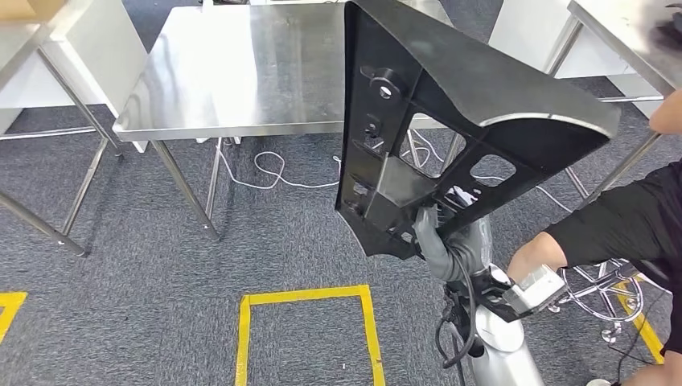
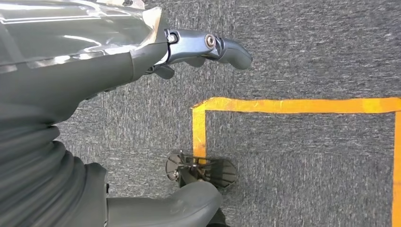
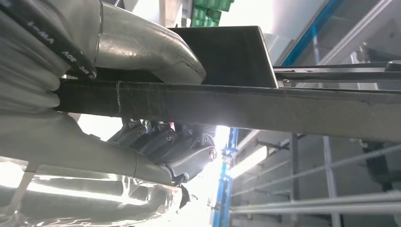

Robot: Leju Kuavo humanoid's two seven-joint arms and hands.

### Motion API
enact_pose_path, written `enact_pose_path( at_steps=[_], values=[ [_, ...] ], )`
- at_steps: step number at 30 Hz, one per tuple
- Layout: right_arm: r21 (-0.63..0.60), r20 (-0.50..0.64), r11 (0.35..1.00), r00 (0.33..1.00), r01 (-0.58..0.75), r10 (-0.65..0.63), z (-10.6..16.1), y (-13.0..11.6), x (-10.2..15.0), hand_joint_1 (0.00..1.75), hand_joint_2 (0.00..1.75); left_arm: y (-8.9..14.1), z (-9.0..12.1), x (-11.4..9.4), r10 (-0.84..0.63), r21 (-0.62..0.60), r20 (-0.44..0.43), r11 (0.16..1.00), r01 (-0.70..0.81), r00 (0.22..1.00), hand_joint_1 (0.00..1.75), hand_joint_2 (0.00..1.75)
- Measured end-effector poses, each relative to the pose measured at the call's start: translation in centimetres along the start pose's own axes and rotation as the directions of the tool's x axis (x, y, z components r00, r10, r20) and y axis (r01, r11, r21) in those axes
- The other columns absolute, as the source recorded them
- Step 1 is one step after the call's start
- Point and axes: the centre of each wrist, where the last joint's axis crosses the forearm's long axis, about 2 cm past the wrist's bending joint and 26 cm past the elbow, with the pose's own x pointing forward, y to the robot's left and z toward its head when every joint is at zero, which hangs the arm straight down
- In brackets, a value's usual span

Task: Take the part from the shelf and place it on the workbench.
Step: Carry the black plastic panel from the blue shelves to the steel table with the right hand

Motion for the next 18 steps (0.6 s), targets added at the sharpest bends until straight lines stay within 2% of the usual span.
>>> enact_pose_path(
  at_steps=[18],
  values=[
    [0.004, 0.007, 1.000, 1.000, 0.011, -0.011, -1.3, 0.4, -0.8, 1.75, 1.75, 0.0, -0.1, 0.1, 0.023, 0.020, 0.003, 1.000, -0.023, 1.000, 0.00, 1.75]
  ],
)
